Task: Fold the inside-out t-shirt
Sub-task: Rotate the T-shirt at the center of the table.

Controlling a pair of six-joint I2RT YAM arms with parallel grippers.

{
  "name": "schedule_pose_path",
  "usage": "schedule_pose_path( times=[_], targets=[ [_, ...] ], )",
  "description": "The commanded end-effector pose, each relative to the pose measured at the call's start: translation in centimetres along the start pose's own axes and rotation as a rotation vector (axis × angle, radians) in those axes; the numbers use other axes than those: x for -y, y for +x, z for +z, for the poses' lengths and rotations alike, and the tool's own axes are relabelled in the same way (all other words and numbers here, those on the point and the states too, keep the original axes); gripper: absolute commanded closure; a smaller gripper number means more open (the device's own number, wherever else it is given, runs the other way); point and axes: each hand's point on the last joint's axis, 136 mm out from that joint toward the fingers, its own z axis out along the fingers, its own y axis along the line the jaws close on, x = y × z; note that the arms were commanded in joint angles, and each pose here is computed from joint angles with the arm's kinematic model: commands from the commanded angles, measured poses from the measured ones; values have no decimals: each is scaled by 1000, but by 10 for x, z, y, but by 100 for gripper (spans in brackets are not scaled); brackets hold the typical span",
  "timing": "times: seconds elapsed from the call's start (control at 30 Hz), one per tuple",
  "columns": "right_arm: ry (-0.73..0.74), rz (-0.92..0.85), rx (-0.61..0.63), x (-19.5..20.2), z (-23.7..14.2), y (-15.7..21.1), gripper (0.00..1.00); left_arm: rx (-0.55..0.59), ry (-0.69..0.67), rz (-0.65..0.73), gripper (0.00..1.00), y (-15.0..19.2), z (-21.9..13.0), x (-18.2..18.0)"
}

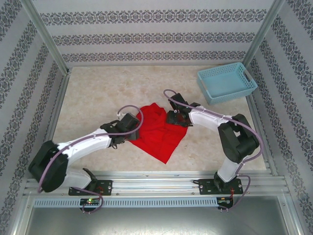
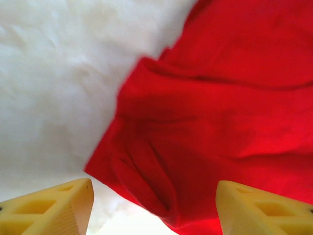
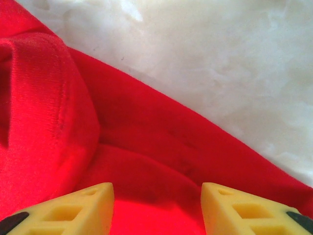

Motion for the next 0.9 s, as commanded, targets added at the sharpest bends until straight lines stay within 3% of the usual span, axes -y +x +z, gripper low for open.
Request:
schedule_pose_path(
  times=[0.0, 0.2, 0.37, 0.53, 0.63, 0.7, 0.87],
  targets=[
    [-19, -22, -11, -6, 5, -4, 49, -49, 8, 31, 40, 7, 17, 12],
    [64, 59, -68, 27, 19, 21, 50, -20, -79, -21, 76, 2, 24, -14],
    [111, 140, -110, 52, 17, 57, 60, 8, -38, -108, 93, -8, 23, -38],
    [96, 165, -122, 52, 3, 98, 67, 30, -33, -137, 93, -19, 18, -51],
    [74, 143, -100, 40, -13, 104, 67, 34, -24, -128, 88, -25, 17, -52],
    [57, 123, -64, 33, -26, 95, 67, 24, -9, -106, 81, -28, 18, -47],
    [-23, 58, 66, 16, -54, 36, 54, -9, 0, -73, 64, -32, 20, -40]
  ],
)
